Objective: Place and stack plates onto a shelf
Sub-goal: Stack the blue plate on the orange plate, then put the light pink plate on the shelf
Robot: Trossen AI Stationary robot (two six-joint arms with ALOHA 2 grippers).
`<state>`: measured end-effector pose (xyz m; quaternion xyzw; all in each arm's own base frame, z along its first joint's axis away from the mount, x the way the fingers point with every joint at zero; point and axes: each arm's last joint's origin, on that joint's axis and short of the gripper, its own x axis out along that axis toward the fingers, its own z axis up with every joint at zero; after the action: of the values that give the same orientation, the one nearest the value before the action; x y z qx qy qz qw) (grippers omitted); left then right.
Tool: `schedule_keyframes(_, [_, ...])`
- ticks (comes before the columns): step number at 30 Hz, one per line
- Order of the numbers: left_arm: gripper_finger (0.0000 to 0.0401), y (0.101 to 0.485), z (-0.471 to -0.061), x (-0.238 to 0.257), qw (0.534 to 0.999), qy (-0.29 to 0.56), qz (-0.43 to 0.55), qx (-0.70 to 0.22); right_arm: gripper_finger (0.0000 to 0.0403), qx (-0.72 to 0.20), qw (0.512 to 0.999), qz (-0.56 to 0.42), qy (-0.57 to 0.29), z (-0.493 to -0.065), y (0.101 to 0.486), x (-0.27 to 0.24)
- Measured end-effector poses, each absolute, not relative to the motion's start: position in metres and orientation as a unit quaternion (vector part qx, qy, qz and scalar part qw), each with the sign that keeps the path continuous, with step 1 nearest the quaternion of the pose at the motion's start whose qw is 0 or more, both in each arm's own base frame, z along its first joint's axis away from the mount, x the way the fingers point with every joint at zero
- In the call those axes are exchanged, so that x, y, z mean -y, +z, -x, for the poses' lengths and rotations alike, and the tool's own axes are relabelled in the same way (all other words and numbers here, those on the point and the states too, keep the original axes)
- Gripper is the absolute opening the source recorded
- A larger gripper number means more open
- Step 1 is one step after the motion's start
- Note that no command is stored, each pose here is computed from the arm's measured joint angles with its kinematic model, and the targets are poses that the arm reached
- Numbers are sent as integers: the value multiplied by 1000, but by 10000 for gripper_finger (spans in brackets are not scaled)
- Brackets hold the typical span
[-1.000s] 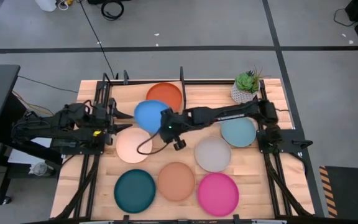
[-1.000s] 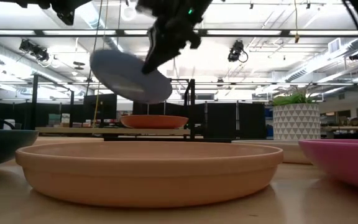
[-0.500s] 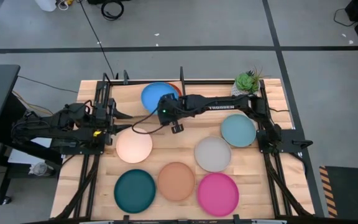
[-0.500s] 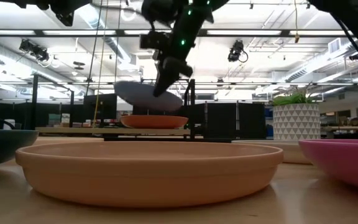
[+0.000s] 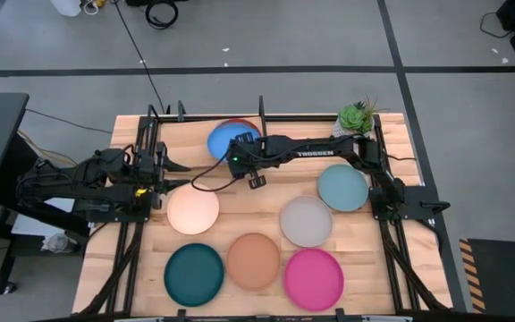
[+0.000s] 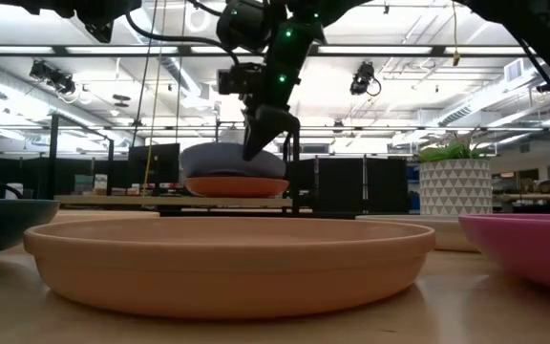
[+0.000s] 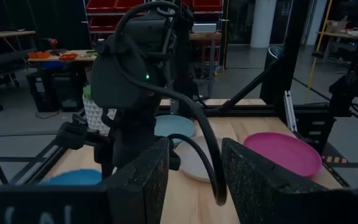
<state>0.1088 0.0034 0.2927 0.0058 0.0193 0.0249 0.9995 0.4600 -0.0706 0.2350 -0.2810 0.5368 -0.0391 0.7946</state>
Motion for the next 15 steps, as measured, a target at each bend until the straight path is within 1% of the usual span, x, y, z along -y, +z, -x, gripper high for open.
schedule_keyframes(5, [156,292,-109,-3,999,25,-6,-23,82,-536,797,278,-36,-460,235,71])
schedule_keyframes(9, [156,292,-109,-3,999,25,-6,-25,106,-538,794,279,-50,-460,235,69])
schedule_keyframes(13, [156,289,-109,-3,999,25,0,-40,119,-550,778,295,-71,-459,242,59])
schedule_keyframes(15, [156,285,-108,-3,998,25,7,-59,121,-545,783,290,-78,-460,254,48])
